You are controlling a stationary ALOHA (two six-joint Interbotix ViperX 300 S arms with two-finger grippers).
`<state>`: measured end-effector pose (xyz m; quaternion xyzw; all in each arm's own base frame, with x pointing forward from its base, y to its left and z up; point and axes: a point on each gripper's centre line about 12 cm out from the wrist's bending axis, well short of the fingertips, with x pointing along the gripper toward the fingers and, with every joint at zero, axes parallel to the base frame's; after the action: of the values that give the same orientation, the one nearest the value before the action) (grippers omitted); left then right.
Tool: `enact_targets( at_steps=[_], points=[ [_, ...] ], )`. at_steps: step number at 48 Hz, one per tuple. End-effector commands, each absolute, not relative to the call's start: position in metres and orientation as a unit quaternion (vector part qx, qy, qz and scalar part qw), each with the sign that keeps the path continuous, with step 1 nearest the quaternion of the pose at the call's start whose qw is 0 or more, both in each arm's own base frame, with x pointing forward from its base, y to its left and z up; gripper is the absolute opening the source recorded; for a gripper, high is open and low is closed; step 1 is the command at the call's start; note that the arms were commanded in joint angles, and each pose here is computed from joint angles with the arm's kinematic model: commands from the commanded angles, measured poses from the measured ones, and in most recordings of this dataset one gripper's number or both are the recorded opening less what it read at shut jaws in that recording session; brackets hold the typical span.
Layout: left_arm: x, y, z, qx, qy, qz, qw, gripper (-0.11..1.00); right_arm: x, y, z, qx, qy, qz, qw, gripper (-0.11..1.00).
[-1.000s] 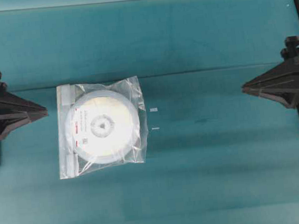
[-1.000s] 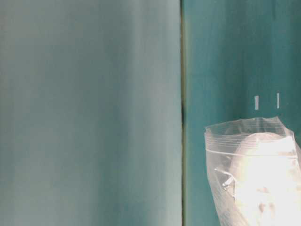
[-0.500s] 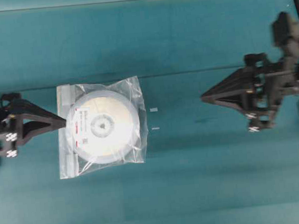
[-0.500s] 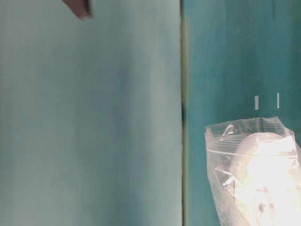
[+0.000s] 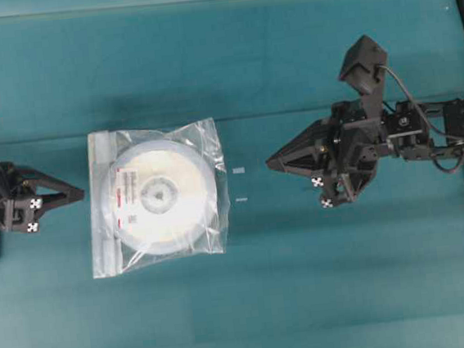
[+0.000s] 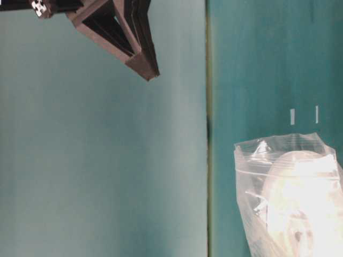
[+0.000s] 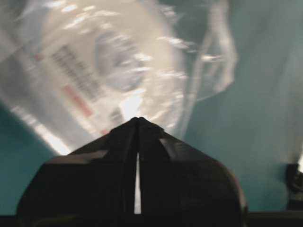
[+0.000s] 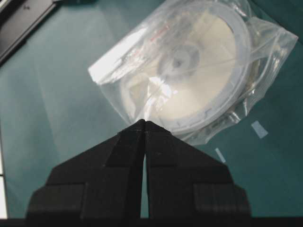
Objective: Take out the reel from the clear zip bag.
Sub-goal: 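Move both grippers inward toward the bagged white reel, then grasp the left edge of the clear zip bag with the left gripper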
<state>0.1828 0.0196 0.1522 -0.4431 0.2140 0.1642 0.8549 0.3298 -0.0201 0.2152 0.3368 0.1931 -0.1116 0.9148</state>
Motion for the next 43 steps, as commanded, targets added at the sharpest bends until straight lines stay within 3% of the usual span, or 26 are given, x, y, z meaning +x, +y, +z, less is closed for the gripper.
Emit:
enact_targets(
  at_steps=[1,8,17,21,23,30,43],
  points=[
    [0.180,0.020,0.147,-0.453,0.213,0.168,0.849,0.00,0.333,-0.024,0.222,0.345,0.181,-0.114,0.914,0.00],
    [0.175,0.021,0.138,-0.478,0.215,0.182,0.832,0.20,0.333,-0.030,0.220,0.350,0.182,-0.125,0.910,0.00],
    [0.174,0.028,0.133,-0.484,0.213,0.204,0.824,0.75,0.333,-0.039,0.214,0.356,0.189,-0.142,0.904,0.00],
    [0.176,0.029,0.134,-0.485,0.206,0.205,0.825,0.93,0.333,-0.039,0.214,0.356,0.189,-0.142,0.904,0.00],
    [0.176,0.030,0.134,-0.486,0.205,0.205,0.825,0.95,0.333,-0.039,0.214,0.357,0.189,-0.143,0.904,0.00],
    [0.175,0.030,0.124,-0.486,0.223,0.217,0.816,0.79,0.333,-0.039,0.213,0.357,0.190,-0.143,0.903,0.00],
    [0.179,0.031,0.104,-0.525,0.235,0.241,0.782,0.91,0.333,-0.039,0.213,0.357,0.190,-0.143,0.903,0.00]
  ],
)
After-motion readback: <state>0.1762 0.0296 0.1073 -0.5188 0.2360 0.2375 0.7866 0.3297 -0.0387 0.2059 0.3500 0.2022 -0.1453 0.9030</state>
